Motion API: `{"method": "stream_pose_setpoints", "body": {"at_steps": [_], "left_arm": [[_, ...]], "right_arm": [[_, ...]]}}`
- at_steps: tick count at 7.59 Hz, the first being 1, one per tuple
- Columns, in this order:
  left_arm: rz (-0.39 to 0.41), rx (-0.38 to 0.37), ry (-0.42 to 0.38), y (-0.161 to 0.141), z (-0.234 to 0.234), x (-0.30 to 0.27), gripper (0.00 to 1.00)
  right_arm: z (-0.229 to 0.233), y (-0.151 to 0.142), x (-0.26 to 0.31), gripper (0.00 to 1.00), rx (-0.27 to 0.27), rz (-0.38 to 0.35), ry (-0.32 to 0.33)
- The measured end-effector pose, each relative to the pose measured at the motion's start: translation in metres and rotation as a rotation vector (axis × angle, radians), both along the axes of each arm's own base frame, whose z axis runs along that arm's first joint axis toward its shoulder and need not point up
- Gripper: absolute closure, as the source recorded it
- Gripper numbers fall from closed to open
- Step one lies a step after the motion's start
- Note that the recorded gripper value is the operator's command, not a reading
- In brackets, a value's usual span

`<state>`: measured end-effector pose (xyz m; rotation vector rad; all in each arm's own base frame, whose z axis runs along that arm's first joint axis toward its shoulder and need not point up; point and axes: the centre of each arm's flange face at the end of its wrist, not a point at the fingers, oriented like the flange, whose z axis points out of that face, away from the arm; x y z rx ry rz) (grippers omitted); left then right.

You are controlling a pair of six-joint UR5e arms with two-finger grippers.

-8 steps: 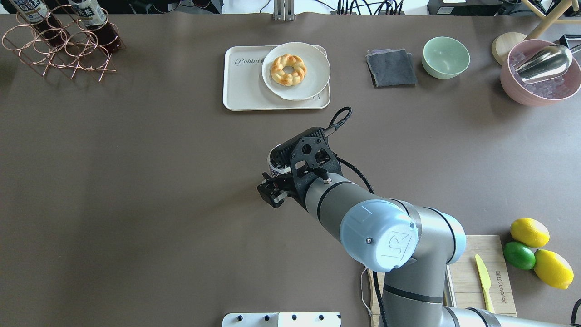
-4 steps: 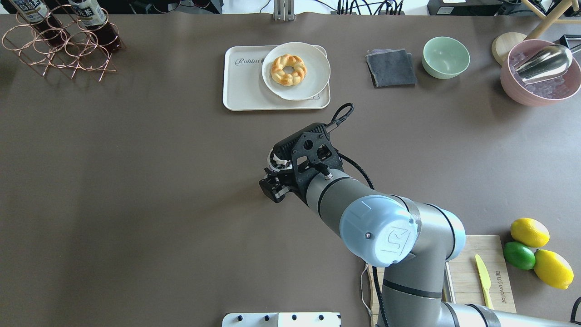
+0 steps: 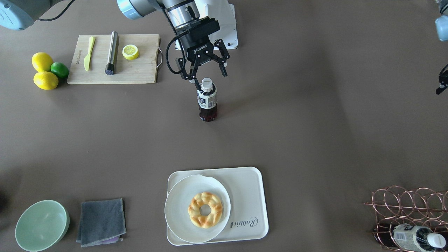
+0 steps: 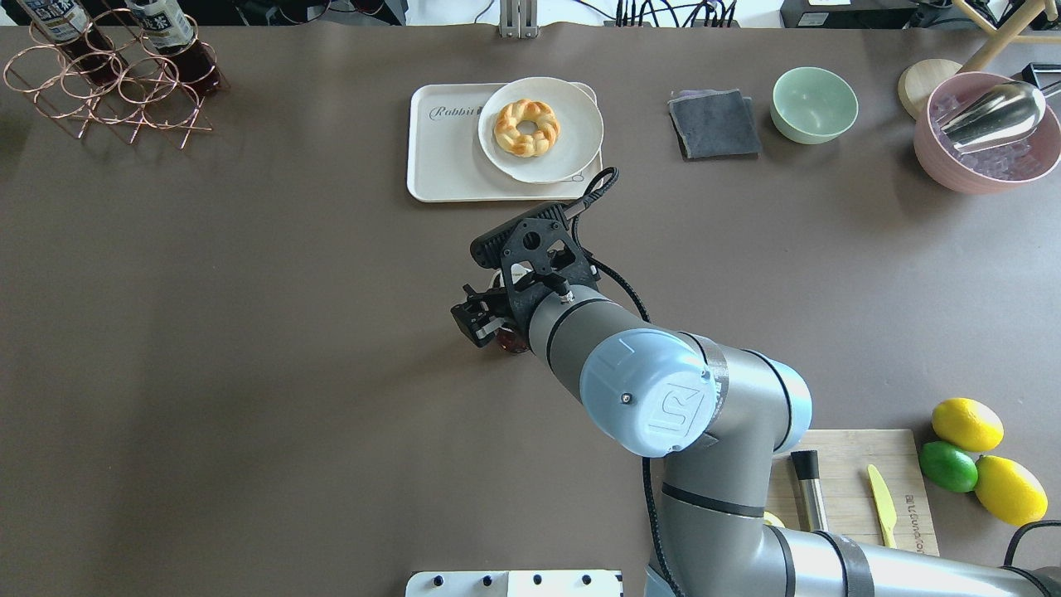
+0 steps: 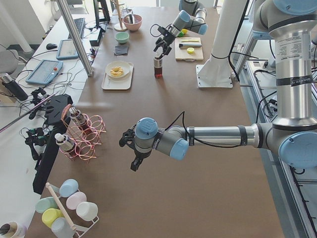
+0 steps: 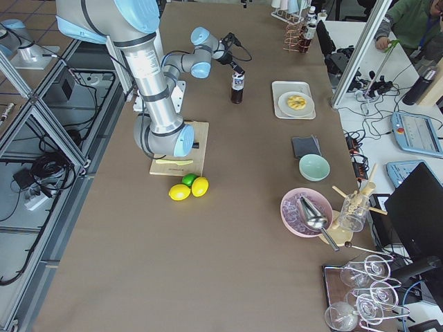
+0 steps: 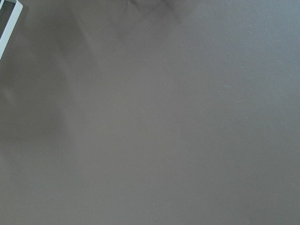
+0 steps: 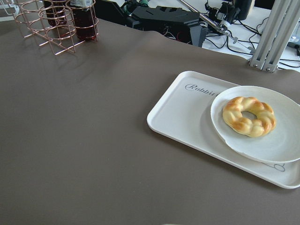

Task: Place tea on tray
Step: 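Lift and carry the bottle with right gripper toward the white tray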

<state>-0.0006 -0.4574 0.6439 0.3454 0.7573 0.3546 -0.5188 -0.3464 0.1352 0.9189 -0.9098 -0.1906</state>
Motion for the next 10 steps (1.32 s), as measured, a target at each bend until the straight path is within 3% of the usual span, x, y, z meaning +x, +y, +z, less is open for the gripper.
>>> {"method": "stream_pose_setpoints", "body": {"at_steps": [2, 7, 8, 9, 10], "left_arm": [[0.000, 0.002, 0.001, -0.0003, -0.0011, 0.0001, 0.01], [0.000, 0.003, 0.001, -0.0006, -0.0016, 0.0001, 0.01], [0.001, 0.003, 0.002, -0.0006, -0.0016, 0.0002, 0.01], [0.003, 0.001, 0.008, -0.0003, -0.0014, 0.0006, 0.01], [0.004, 0.000, 0.011, -0.0002, -0.0016, 0.0009, 0.01]], "right_arm": [[0.0076, -0.0027, 0.0024, 0.26, -0.004, 0.005, 0.010], [0.0070, -0.0044, 0.0034, 0.26, -0.010, 0.011, 0.005], [0.0080, -0.0042, 0.0032, 0.34, -0.011, 0.010, 0.006], [0.0088, -0.0038, 0.0029, 0.56, -0.012, 0.010, 0.007], [0.0088, -0.0032, 0.0025, 0.94, -0.012, 0.009, 0.006]]}}
